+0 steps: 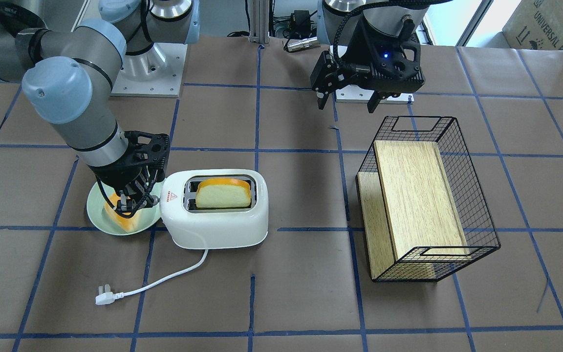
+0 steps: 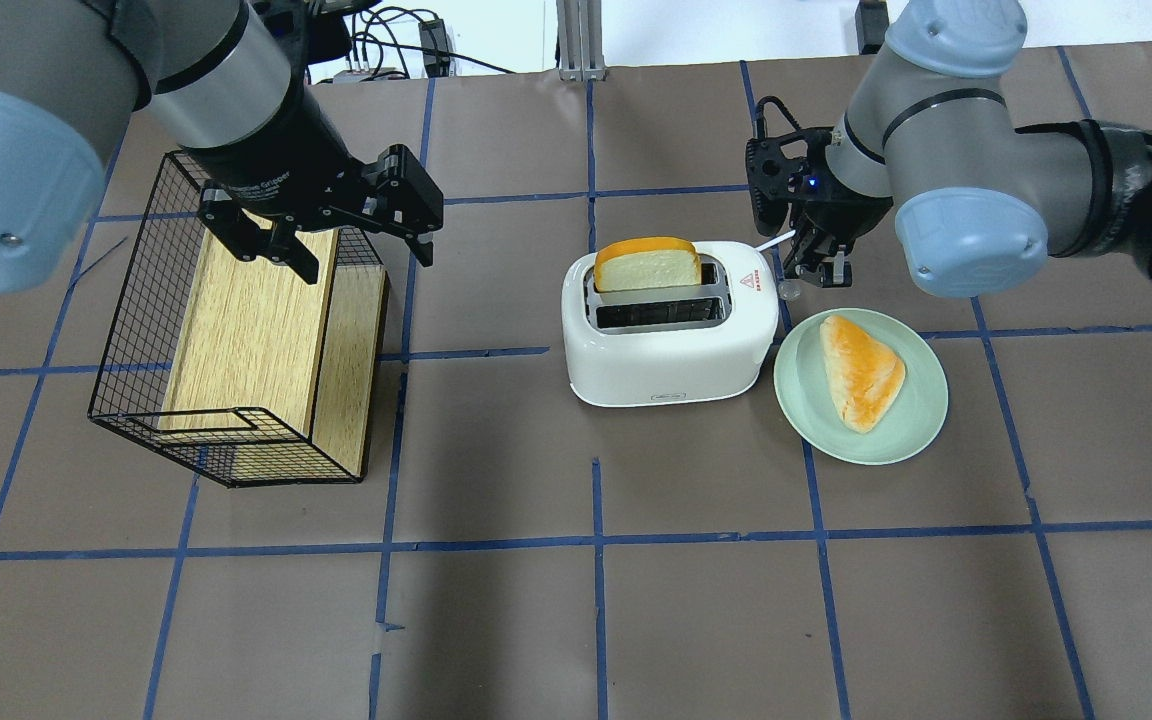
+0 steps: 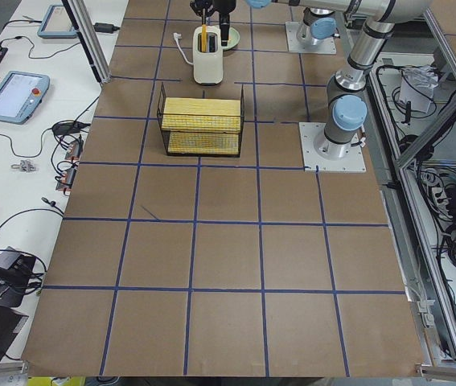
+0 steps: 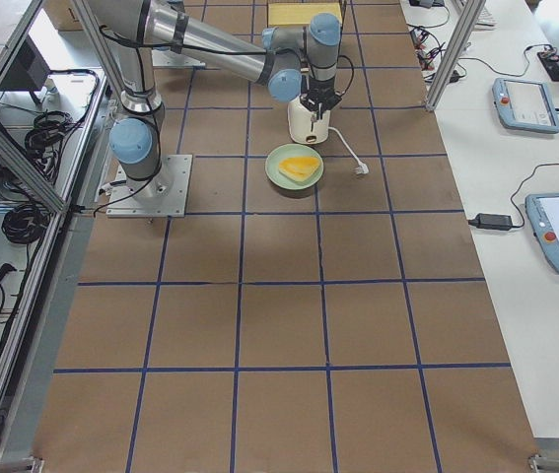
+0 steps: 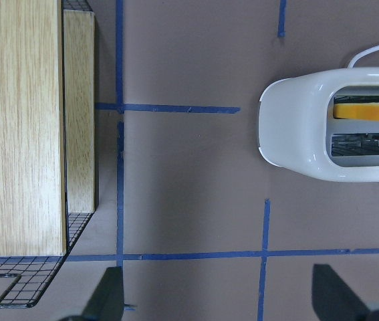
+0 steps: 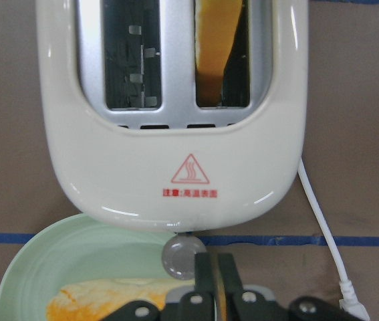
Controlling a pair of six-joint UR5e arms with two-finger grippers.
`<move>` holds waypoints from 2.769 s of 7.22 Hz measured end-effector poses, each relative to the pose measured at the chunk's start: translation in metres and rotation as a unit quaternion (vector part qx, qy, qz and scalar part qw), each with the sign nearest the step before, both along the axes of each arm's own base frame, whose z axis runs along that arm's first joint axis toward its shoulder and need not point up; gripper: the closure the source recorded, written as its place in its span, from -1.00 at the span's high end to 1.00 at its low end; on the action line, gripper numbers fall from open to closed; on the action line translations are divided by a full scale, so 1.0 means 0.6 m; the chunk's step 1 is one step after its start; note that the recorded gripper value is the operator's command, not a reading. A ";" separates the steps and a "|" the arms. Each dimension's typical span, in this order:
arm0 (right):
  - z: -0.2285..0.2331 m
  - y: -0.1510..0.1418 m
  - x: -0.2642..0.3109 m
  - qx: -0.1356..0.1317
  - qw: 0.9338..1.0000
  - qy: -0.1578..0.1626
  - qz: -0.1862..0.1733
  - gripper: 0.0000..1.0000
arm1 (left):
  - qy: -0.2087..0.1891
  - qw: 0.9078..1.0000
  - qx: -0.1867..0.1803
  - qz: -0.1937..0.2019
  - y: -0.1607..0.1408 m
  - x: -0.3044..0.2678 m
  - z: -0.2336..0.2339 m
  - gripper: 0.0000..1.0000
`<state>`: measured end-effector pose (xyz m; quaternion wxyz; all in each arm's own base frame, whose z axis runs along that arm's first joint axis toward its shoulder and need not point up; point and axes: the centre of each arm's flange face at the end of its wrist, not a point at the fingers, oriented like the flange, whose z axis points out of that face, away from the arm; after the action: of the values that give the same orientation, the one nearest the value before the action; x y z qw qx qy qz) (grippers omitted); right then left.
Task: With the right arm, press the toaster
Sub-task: 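Press the toaster lever down with the right gripper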
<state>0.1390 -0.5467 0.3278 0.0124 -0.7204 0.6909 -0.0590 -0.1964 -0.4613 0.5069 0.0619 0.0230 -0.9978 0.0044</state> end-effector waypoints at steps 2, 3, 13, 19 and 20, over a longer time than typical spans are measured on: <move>-0.015 0.010 0.002 0.012 1.000 -0.003 0.001 -0.65 | 0.000 1.000 0.000 0.000 0.000 0.000 0.000 1.00; -0.024 0.013 0.002 0.017 1.000 -0.004 0.001 -0.65 | 0.000 1.000 0.000 0.000 0.000 0.000 0.000 1.00; -0.069 0.003 -0.005 0.036 0.999 -0.005 0.005 -0.64 | 0.000 1.000 0.000 0.000 0.000 0.000 0.000 1.00; -0.095 -0.003 -0.005 0.050 0.999 -0.007 0.006 -0.61 | 0.000 1.000 0.000 0.000 0.000 0.000 0.000 1.00; -0.100 -0.003 -0.005 0.052 0.999 -0.007 0.007 -0.61 | 0.000 1.000 0.000 0.000 0.000 0.000 0.000 1.00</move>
<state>0.1359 -0.5488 0.2679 0.0551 -0.7232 0.6878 -0.0274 -0.1966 -0.4612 0.5069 0.0616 0.0227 -0.9978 0.0044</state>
